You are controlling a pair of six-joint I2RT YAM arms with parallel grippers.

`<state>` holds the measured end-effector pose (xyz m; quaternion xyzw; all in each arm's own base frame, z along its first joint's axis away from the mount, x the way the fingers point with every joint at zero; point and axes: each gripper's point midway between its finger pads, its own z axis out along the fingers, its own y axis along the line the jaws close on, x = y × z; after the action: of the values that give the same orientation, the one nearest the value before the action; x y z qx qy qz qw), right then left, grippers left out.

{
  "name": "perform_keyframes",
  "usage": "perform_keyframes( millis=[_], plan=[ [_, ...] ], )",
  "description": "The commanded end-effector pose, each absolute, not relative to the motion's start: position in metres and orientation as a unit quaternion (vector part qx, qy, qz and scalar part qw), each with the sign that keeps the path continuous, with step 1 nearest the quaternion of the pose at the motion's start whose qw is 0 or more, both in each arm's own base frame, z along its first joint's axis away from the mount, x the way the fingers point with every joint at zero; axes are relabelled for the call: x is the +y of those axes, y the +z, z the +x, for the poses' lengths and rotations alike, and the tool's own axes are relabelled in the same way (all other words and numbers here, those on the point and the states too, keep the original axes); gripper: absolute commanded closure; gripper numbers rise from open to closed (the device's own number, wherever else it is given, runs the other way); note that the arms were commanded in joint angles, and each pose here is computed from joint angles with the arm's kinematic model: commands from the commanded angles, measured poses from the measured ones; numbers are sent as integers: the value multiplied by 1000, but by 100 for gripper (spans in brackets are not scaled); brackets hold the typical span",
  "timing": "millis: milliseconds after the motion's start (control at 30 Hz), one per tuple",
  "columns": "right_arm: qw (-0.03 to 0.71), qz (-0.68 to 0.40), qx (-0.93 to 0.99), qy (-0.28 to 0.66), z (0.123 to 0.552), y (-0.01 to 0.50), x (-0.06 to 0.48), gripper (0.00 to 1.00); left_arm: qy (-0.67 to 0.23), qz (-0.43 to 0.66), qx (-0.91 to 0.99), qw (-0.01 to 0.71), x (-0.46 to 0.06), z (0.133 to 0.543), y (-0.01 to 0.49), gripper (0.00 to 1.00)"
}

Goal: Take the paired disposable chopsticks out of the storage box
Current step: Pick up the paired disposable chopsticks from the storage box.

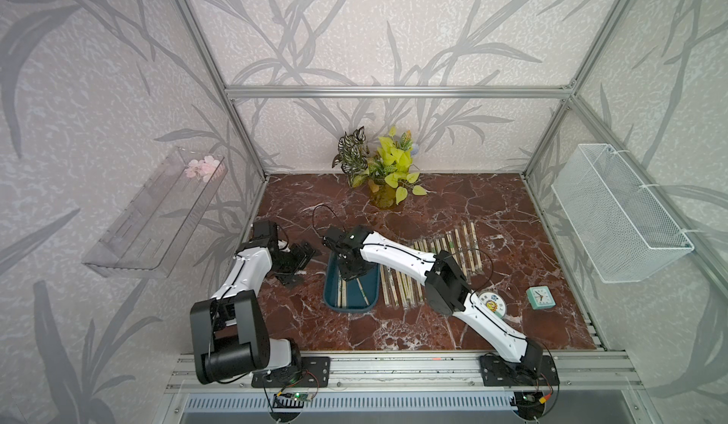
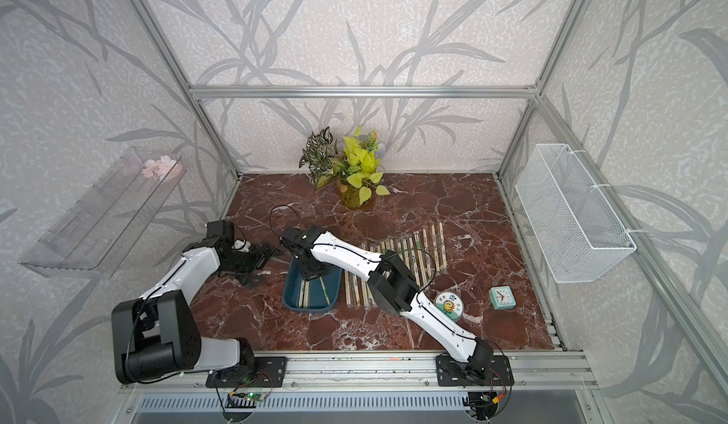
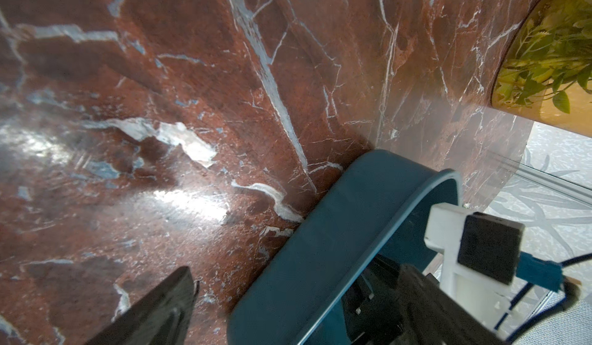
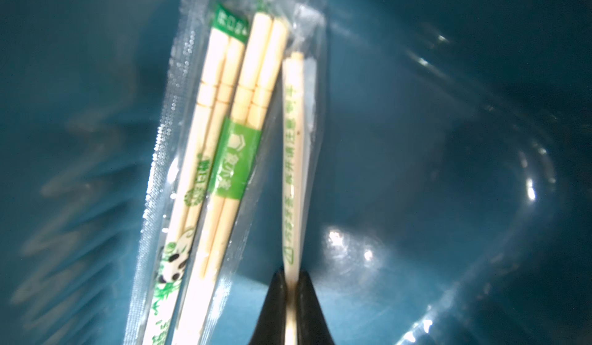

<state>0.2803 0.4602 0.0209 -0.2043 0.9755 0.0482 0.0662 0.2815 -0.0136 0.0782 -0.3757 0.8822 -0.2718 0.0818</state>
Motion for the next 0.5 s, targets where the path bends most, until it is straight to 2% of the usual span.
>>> perform_keyframes(
  millis=[0,133,467],
  plan=[
    [75,-196,975,65,281,48,460,94,-282,-362,884,87,-15,283,84,0],
    [92,-179,977,76,297,69,451,96,-287,-355,885,91,-16,286,88,0],
    [119,-151,976,100,308,108,443,99,-306,-342,882,105,-20,293,98,0]
  ],
)
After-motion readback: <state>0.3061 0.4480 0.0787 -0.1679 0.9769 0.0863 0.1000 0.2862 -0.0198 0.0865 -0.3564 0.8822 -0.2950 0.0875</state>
